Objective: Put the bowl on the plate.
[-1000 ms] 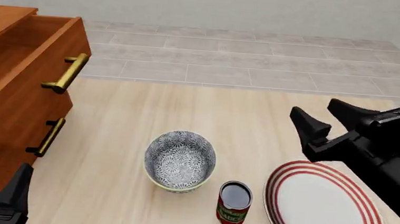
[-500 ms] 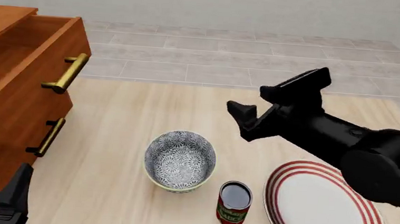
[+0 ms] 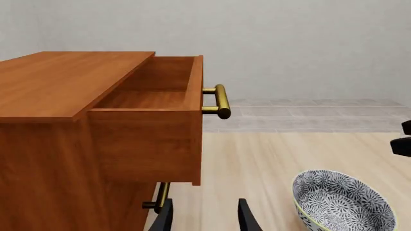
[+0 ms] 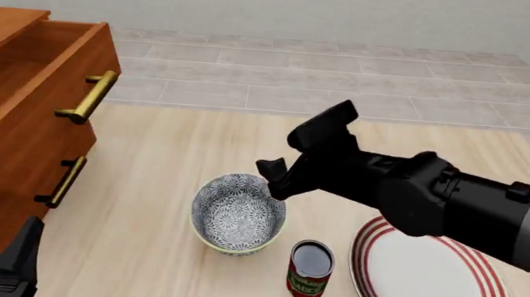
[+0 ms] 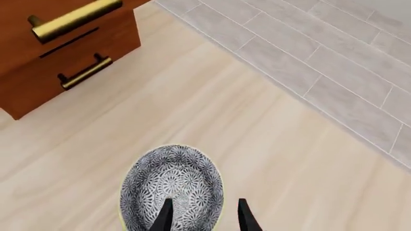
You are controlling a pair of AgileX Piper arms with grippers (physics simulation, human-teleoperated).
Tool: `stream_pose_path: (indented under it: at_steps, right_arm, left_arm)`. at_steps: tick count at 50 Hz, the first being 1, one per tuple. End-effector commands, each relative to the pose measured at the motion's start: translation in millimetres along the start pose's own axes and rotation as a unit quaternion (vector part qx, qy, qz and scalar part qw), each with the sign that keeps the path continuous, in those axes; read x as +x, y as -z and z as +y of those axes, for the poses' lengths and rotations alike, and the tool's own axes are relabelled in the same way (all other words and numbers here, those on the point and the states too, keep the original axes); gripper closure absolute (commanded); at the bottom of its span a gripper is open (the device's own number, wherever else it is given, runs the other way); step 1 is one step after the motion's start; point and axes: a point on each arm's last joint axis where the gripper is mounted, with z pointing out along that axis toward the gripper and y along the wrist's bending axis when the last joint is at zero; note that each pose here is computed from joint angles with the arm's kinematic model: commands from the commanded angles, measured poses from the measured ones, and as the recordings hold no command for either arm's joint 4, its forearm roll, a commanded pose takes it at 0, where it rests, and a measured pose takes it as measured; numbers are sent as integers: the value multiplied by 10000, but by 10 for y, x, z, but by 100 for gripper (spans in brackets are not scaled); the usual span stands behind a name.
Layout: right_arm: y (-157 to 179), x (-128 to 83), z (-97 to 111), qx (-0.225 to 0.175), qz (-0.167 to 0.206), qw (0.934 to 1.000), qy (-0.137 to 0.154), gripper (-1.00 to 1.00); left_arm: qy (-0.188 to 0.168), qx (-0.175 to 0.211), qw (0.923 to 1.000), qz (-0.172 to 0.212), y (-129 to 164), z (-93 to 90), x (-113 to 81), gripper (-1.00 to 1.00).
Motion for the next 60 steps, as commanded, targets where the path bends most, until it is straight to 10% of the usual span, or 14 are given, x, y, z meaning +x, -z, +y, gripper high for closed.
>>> stream_pose_path:
  at_steps: [1,60]
  right_arm:
    - [-216,56,0,-27,443,9990,-115,-100]
    - [-1011,511,-169,104,1589,9868,-301,-100]
  left_arm:
    - [0,1,10000,0,0,0,0,-100]
    - [-2,0,10000,0,0,0,0,-100]
